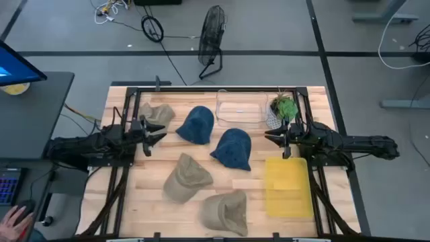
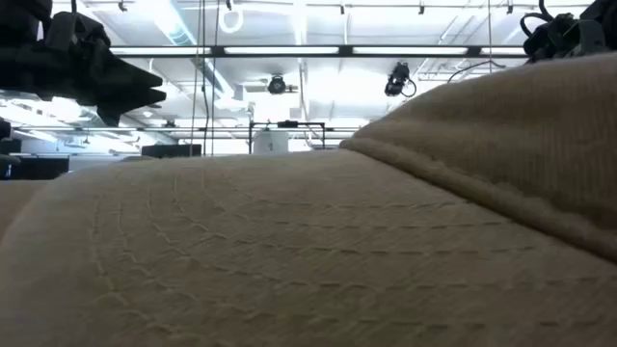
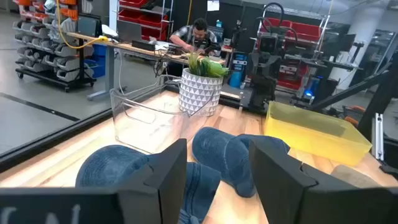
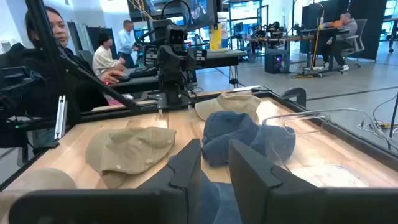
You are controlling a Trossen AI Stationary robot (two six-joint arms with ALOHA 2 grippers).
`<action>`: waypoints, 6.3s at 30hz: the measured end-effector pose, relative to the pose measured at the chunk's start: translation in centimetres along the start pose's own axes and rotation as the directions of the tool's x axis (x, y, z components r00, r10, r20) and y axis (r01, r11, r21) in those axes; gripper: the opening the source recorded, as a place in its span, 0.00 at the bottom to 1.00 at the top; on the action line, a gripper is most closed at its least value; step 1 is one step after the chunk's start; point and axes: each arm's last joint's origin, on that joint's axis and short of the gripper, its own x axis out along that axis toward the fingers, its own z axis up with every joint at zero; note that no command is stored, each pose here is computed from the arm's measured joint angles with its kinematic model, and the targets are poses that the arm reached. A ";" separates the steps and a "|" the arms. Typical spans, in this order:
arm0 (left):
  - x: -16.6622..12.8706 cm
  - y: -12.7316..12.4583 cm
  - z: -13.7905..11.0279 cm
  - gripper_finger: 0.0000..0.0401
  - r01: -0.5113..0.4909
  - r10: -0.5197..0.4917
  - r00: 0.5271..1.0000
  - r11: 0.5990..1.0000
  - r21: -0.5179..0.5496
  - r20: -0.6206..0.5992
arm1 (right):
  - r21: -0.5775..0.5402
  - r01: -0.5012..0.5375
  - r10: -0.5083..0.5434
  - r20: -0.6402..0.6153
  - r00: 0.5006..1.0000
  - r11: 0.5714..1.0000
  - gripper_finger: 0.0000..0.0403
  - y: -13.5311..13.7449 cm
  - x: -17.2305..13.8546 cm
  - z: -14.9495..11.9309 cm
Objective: Pick & Place hat
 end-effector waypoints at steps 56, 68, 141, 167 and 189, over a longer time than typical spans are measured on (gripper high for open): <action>7.2 -2.9 6.7 0.44 -0.128 0.165 0.945 0.981 0.143 -0.283 | -0.156 -0.104 0.015 -0.491 0.871 0.982 0.42 2.1 14.6 6.1; 7.7 -2.9 6.2 0.44 -0.130 0.173 0.935 0.980 0.153 -0.310 | -0.239 -0.019 -0.153 -0.676 0.721 0.971 0.51 2.2 18.0 -0.7; 7.6 -2.9 6.2 0.44 -0.156 0.173 0.934 0.985 0.081 -0.313 | -0.144 0.886 -0.785 -0.541 0.301 0.440 0.08 -8.6 19.7 2.8; 7.5 -2.8 5.8 0.44 -0.160 0.184 0.919 0.982 0.097 -0.349 | -0.272 0.814 -0.754 -0.596 0.276 0.513 0.25 -7.2 19.1 6.6; 7.5 -2.8 5.8 0.44 -0.162 0.183 0.919 0.983 0.089 -0.348 | -0.050 0.904 -0.747 -0.584 0.319 0.425 0.37 -9.3 19.3 6.5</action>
